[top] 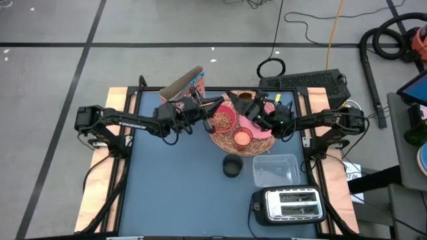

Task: Arrange a breakfast setting
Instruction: Put the gold spoon to the right of the brown woven mat

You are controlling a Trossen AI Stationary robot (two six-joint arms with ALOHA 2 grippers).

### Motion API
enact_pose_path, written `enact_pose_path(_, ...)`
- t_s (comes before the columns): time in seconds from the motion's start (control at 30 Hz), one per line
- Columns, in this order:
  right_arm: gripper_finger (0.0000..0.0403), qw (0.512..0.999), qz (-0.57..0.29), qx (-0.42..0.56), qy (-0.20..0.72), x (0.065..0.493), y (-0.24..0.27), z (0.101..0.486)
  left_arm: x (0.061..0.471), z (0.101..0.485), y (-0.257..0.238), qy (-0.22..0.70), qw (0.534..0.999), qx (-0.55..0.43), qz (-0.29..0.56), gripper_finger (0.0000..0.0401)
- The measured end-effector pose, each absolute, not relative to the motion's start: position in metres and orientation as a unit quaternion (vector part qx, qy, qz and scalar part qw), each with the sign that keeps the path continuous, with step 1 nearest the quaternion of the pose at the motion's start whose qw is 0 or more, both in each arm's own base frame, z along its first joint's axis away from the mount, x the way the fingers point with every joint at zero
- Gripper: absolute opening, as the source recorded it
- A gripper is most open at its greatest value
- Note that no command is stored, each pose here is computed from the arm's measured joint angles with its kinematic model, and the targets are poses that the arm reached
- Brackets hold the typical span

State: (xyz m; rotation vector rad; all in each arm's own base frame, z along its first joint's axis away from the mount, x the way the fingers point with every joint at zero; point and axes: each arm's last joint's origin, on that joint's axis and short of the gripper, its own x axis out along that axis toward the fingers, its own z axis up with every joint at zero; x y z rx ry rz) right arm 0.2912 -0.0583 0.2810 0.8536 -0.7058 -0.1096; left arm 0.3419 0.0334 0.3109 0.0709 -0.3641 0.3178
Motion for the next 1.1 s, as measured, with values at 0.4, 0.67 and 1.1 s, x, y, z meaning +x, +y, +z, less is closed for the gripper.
enact_pose_path(0.4,0.0206,0.824,-0.084,0.470,-0.305,0.296,-0.061,0.272,0.343,0.309,0.033,-0.170,0.969,0.059,0.168,0.0028)
enact_pose_path(0.67,0.0169,0.795,-0.073,0.520,-0.305,0.296,-0.061,0.270,0.344,0.305,0.026,-0.140,0.970,0.108,0.167,0.0028)
enact_pose_path(1.1,0.0104,0.755,-0.046,0.577,-0.308,0.296,-0.061,0.271,0.346,0.303,0.014,-0.116,0.964,0.176,0.162,0.0028)
